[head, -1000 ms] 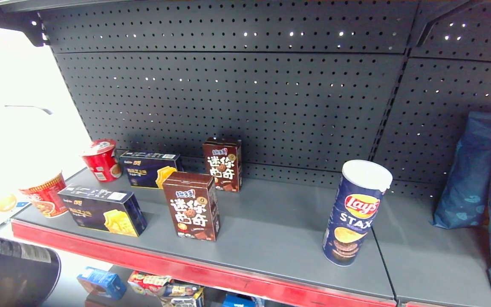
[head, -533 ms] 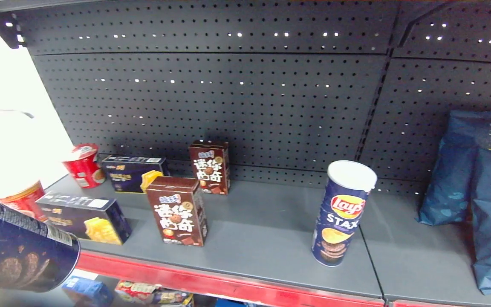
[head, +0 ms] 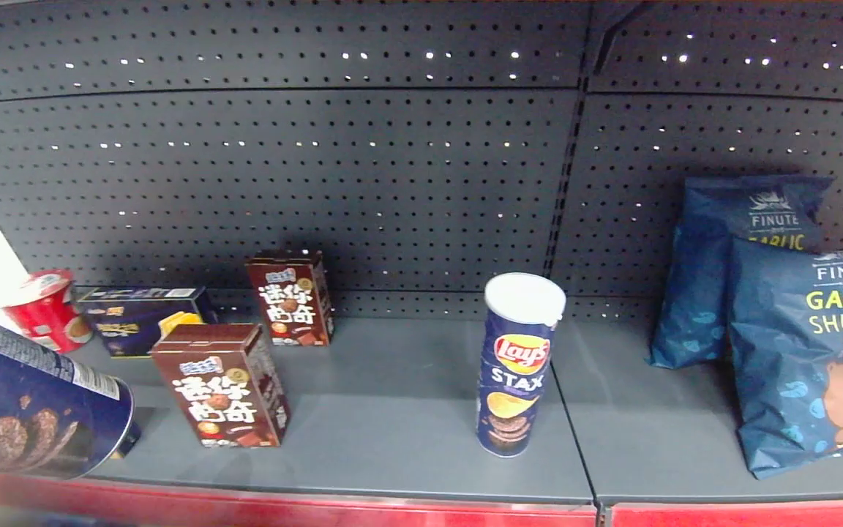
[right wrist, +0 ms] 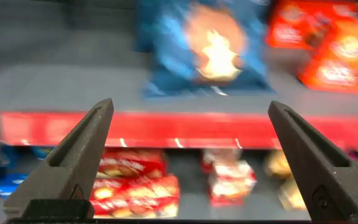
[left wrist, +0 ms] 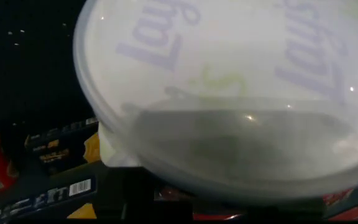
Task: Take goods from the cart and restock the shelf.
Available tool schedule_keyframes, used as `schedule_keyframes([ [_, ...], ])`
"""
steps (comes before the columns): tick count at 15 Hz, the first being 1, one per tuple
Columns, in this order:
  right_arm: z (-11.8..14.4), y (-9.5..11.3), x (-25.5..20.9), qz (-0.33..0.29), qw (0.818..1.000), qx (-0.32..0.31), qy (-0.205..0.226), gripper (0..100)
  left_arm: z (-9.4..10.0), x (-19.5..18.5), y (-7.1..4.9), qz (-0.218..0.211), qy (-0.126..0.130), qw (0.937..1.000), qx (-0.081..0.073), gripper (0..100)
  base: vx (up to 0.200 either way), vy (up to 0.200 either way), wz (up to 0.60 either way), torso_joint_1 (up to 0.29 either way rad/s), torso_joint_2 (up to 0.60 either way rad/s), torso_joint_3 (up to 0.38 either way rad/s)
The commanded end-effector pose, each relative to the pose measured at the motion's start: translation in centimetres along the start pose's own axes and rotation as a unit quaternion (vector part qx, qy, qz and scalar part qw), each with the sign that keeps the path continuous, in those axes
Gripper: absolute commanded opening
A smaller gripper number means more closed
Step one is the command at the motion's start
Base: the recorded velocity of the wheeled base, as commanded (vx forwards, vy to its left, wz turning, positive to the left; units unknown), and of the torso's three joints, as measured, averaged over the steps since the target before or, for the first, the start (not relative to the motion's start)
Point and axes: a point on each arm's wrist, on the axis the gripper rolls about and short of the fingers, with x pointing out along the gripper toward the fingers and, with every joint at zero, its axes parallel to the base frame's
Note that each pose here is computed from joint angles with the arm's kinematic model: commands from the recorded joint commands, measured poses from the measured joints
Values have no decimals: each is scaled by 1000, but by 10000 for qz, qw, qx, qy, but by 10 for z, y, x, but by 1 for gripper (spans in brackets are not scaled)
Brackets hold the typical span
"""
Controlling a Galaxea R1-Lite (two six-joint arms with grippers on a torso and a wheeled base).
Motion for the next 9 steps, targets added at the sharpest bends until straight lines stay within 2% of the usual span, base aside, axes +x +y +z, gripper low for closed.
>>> schedule_keyframes([
  [1, 0, 0, 0, 29, 10000, -1, 4, 100, 2, 0, 0, 2, -33, 10000, 11, 0, 0, 0, 0, -71, 246, 119],
  [5, 0, 1, 0, 136, 9999, -10, 3, 100, 6, 6, 1, -190, -17, 9998, 26, 0, 0, 0, 0, -11, 32, 17],
  [9, 0, 1, 0, 221, 9998, 5, 4, 100, 26, 30, 9, -529, -1, 9982, 292, 0, 0, 0, 0, 0, 0, 0],
])
